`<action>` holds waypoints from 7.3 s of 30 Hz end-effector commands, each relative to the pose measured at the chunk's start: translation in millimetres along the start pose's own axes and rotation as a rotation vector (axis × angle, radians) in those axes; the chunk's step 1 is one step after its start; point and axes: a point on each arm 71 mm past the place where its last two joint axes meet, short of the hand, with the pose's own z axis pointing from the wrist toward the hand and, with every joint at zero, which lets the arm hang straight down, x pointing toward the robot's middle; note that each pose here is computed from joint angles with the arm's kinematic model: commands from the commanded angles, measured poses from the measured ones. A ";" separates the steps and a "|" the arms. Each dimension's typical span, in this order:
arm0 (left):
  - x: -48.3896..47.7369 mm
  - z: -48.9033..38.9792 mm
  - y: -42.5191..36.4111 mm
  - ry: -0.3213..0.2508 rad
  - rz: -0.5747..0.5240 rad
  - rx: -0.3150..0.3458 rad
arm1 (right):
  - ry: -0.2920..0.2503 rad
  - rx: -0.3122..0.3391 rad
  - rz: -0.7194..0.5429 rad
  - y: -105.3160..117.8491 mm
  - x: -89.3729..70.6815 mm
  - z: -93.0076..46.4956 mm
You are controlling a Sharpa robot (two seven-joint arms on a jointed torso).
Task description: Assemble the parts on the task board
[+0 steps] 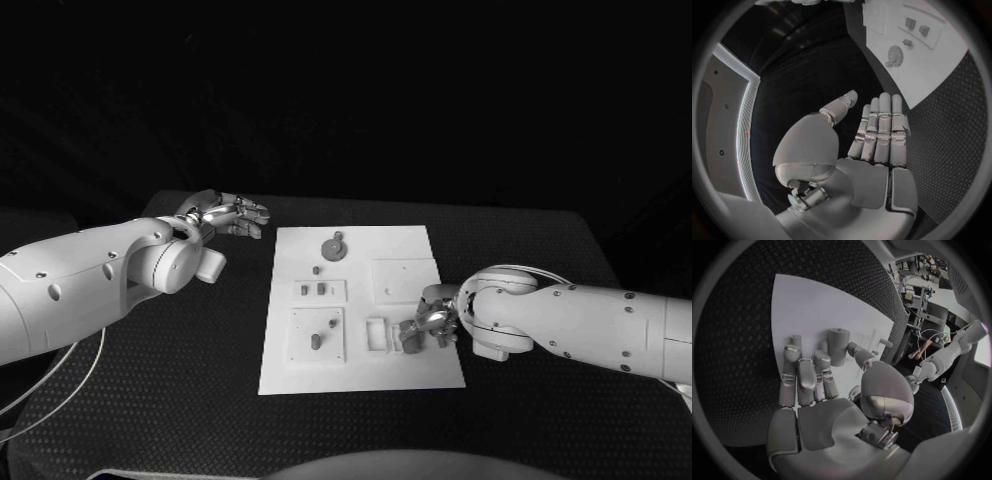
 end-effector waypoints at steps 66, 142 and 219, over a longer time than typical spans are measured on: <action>3.6 0.0 -1.8 0.020 -0.007 0.003 | 0.041 -0.097 0.135 40.3 -2.0 -3.2; 2.7 0.4 -1.3 0.020 -0.007 -0.001 | 0.008 -0.125 0.132 40.7 -0.7 0.3; 1.7 0.7 0.6 0.026 -0.005 -0.009 | 0.020 0.070 -0.150 -28.9 25.4 7.7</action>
